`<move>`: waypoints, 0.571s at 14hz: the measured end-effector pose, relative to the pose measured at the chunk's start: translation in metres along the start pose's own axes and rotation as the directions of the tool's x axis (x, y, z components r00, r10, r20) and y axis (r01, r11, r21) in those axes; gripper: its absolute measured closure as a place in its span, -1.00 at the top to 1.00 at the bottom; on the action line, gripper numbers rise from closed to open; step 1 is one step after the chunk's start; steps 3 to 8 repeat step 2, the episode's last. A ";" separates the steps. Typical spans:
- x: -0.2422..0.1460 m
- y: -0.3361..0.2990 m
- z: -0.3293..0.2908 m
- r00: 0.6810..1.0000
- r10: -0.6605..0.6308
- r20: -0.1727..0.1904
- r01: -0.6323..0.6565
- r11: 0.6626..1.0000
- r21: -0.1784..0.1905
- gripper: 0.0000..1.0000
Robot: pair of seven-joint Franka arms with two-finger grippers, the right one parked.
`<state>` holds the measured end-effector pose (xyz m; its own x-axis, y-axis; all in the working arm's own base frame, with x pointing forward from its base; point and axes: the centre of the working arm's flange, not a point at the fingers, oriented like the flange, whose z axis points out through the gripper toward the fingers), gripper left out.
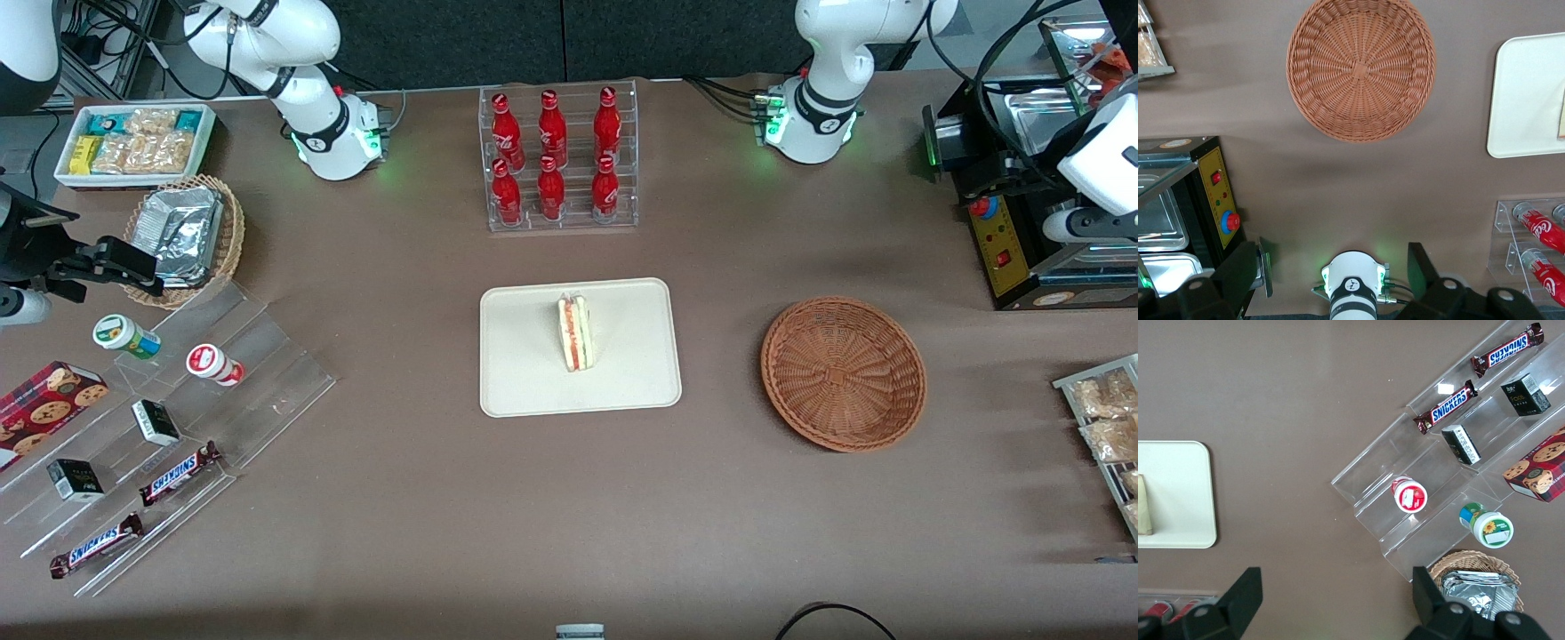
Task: Place sandwich from basket to tray
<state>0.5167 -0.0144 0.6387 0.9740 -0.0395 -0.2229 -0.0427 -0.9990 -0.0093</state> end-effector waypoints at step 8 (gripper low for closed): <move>0.002 0.001 -0.006 1.000 0.002 -0.015 -0.002 1.000 0.001 0.99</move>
